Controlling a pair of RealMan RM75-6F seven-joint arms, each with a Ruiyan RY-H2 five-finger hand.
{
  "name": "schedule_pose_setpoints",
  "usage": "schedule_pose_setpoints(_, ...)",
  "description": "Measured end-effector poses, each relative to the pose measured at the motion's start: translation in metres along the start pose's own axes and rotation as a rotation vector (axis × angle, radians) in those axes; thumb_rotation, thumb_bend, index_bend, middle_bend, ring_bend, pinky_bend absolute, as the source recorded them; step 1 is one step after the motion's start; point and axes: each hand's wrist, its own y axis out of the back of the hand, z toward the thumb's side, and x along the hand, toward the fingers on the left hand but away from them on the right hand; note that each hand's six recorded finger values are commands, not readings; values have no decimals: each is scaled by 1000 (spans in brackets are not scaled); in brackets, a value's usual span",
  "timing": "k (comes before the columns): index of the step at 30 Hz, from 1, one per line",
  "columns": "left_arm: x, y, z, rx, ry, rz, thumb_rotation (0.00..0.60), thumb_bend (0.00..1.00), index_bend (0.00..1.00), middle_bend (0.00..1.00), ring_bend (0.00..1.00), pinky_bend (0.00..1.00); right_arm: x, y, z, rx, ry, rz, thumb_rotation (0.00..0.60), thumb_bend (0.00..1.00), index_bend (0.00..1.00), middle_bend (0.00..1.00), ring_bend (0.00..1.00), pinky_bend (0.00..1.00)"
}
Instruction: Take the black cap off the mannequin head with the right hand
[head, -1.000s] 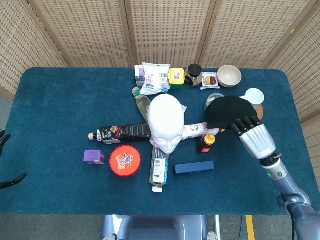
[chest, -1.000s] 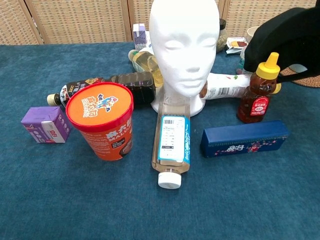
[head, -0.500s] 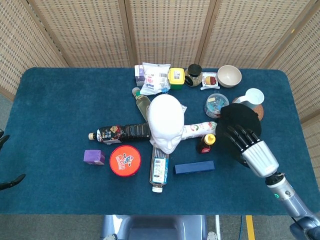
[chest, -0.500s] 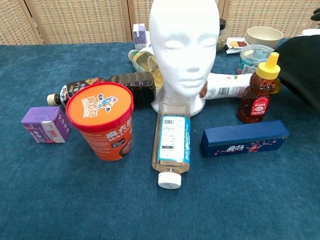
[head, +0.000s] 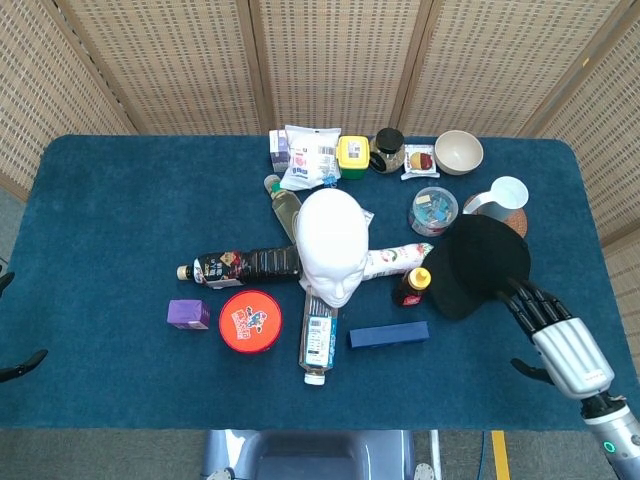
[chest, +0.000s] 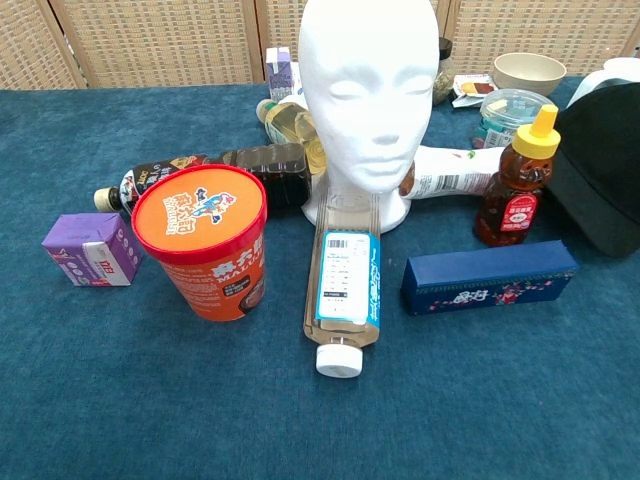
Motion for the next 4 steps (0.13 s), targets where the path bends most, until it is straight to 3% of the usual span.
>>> schedule_pose_setpoints(4, -4, -7, 1, 26, 2, -6, 600, 132, 0, 0, 0, 0, 11, 1, 0, -17, -103, -21, 600, 0, 37, 0, 0, 146)
